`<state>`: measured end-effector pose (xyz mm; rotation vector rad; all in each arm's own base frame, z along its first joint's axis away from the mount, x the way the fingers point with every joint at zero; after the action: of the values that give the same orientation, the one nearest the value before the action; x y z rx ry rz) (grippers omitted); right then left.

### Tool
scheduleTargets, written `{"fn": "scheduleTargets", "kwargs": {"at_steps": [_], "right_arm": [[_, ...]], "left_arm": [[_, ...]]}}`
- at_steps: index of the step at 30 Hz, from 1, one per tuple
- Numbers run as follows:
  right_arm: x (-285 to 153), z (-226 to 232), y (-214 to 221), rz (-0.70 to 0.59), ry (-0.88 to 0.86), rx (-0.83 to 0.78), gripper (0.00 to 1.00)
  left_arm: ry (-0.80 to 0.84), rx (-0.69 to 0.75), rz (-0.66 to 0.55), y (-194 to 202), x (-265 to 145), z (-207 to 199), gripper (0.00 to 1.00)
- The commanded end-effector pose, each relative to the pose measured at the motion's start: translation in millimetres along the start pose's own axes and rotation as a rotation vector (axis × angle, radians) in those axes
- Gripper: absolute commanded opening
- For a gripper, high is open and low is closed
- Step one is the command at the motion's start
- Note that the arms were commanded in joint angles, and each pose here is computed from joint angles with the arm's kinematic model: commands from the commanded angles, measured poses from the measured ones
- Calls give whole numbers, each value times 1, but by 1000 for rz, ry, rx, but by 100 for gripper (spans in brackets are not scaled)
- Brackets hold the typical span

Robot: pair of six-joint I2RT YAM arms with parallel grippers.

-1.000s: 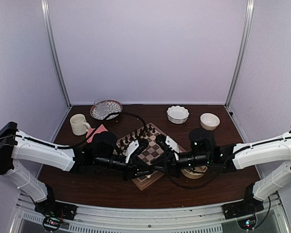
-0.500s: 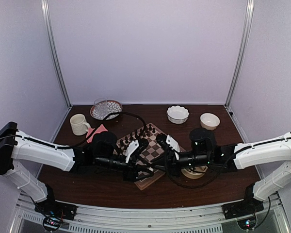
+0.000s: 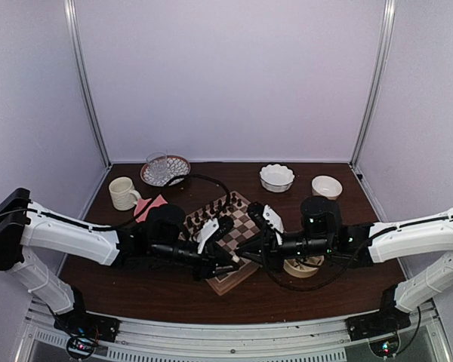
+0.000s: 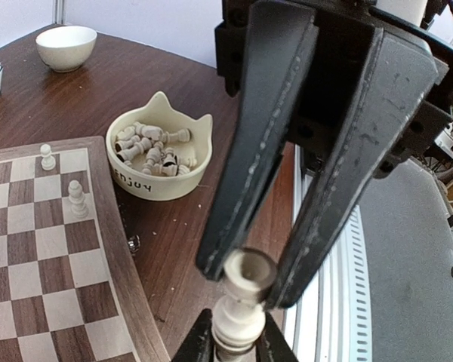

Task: Set up the chess pieces on the board
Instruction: Pass from the left arm to the right, then pass from the right arm to the left, then pick up the rook from the chess pile.

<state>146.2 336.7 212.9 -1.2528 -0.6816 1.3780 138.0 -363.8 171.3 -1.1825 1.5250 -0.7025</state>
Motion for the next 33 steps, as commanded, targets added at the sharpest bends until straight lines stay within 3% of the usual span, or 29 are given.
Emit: {"fn": "scheduleTargets", "kwargs": {"at_steps": [1, 3, 7, 9, 12, 23, 33], "right_arm": [[-3, 2, -3, -29, -1, -4, 0], [-5, 1, -4, -33, 3, -4, 3], [-5, 1, -3, -38, 7, -6, 35], [-4, 1, -3, -34, 7, -5, 38], [-2, 0, -1, -22, 5, -1, 35], [-1, 2, -2, -21, -9, -2, 6], [-22, -17, -6, -62, 197, -54, 0]], "left_arm": [[19, 27, -37, -15, 2, -3, 19], [21, 28, -37, -15, 2, -3, 17], [23, 30, -37, -16, 2, -3, 0], [26, 33, -38, -17, 2, -4, 0], [28, 33, -39, -18, 2, -4, 0], [34, 31, -39, -18, 1, -5, 0], [-3, 18, -35, -17, 0, -1, 0]]}}
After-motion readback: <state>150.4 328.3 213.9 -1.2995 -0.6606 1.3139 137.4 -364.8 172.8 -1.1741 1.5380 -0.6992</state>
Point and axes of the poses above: each gripper's point midway between its finger pads, its own x axis out along the fingers, its own z axis along the line the jaws close on, y = z × x, the point moved 5 cm from there along -x, back along the fingers, and after that the axes turned 3 degrees about x, right-handed, at the moved point
